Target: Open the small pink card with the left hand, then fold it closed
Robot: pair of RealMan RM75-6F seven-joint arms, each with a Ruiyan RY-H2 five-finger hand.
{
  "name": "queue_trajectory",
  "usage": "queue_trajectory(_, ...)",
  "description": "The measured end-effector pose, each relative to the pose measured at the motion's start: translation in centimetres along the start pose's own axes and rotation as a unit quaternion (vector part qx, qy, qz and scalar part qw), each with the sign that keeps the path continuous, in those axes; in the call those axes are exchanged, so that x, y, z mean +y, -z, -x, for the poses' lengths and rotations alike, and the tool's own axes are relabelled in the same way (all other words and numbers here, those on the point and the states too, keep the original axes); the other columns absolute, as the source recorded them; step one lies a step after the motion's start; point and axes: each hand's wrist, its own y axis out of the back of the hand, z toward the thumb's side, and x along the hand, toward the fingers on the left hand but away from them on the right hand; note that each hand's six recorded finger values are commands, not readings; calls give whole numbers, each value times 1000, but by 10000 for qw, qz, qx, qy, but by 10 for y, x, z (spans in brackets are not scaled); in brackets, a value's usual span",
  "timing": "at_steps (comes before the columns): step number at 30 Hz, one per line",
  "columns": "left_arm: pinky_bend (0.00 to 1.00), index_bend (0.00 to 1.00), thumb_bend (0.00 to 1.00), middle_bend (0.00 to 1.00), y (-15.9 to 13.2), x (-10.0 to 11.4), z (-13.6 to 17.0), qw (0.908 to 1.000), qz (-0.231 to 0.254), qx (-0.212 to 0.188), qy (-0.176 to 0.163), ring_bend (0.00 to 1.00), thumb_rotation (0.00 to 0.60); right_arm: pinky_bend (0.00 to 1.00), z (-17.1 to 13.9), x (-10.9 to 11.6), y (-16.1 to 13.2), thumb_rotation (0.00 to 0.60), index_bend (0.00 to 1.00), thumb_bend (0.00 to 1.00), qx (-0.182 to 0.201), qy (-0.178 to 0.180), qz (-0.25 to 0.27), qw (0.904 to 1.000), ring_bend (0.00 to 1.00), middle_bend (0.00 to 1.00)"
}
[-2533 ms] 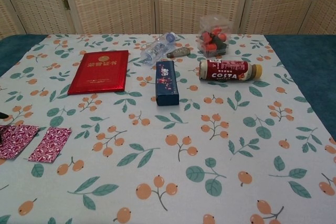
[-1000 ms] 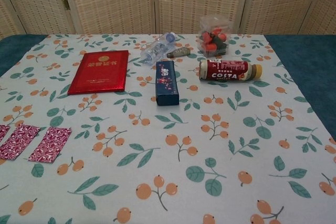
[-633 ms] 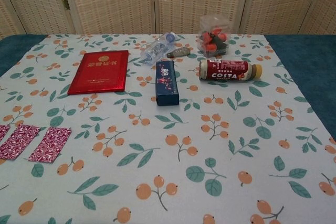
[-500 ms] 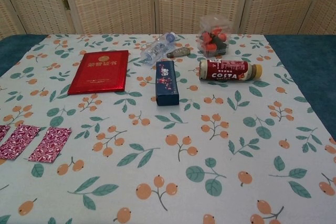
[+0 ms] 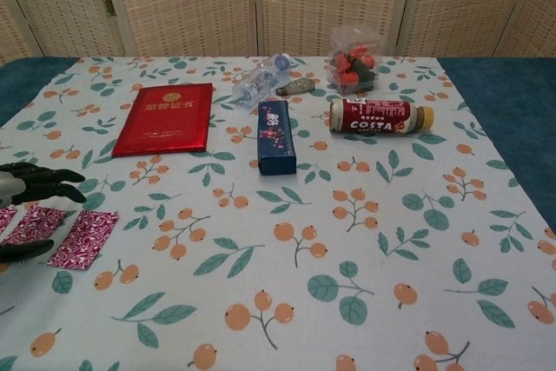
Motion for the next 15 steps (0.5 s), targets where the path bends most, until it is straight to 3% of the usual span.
queue_trajectory(9,0,120,293,0,-8,-2,-17,9998,4,159,140,0,230,0,4,-3,1,600,0,323,-1,-52,5,10000,0,0)
queue_trajectory(15,0,119,285,0,-11,-4,-19,9996,-91,261,113,0,329,0,5,-3,1,600,0,322,-4,-62,0,10000,0,0)
